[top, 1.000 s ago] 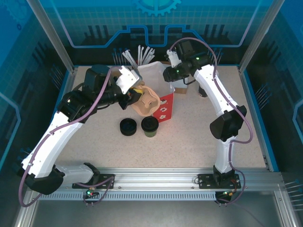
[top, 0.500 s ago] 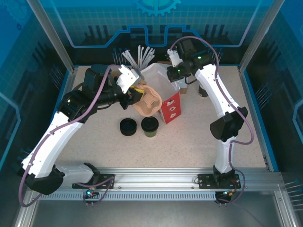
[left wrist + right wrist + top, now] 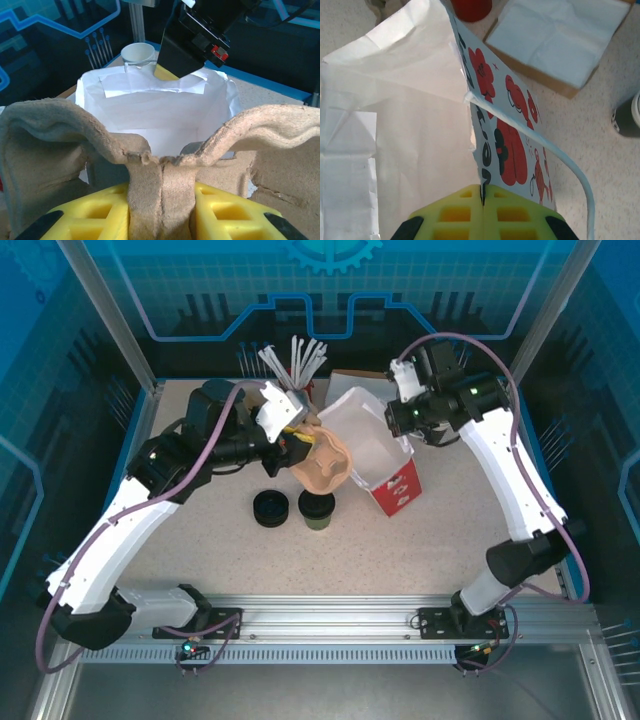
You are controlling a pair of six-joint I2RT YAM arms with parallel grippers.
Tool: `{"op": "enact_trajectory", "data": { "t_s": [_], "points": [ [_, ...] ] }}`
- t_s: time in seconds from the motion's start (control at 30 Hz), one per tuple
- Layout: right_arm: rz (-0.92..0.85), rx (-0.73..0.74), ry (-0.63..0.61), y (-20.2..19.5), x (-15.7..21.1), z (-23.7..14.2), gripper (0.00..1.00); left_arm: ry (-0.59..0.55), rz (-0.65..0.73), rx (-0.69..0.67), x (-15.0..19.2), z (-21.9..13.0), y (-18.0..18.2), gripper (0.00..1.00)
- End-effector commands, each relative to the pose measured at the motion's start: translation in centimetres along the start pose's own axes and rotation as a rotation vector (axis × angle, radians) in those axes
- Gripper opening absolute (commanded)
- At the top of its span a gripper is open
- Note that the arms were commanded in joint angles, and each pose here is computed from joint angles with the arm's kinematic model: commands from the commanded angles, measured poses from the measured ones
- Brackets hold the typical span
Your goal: Pack the takeout coffee
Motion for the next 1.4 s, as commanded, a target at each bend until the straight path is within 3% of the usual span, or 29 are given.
{"op": "enact_trajectory", "data": {
  "t_s": [0.0, 0.23, 0.67, 1.37],
  "points": [
    [0.043, 0.014, -0.015, -0.6, 1.7, -1.1, 0.0, -0.015, -0.011, 0.03, -0.8, 1.4, -0.6, 0.31],
    [0.127, 0.024, -0.027, -1.4, 5.1, -1.4, 0.0, 0.021, -0.038, 0.143, -1.4, 4.8, -2.9, 0.31],
    [0.166, -0.005, -0.037, -1.2, 6.4, -1.5, 0.0, 0.069, -0.121, 0.349, -0.8, 9.8, -5.8, 0.31],
    [0.174, -0.115, -0.049, 0.0, 7.3, -2.4, 0.0, 0.237, -0.055, 0.347, 5.4, 16.5, -5.0, 0.31]
  ]
}}
Point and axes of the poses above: each hand's point on the last joint's axis, 136 mm out from that joint toward the fingers, its own z axis out along the fingers, its own y axis along the line the jaws close on, x = y × z, the point moved 3 cm from there along -z, back along the fingers, and after that the axes turned 7 degrees about z, right-handed, at the moved point
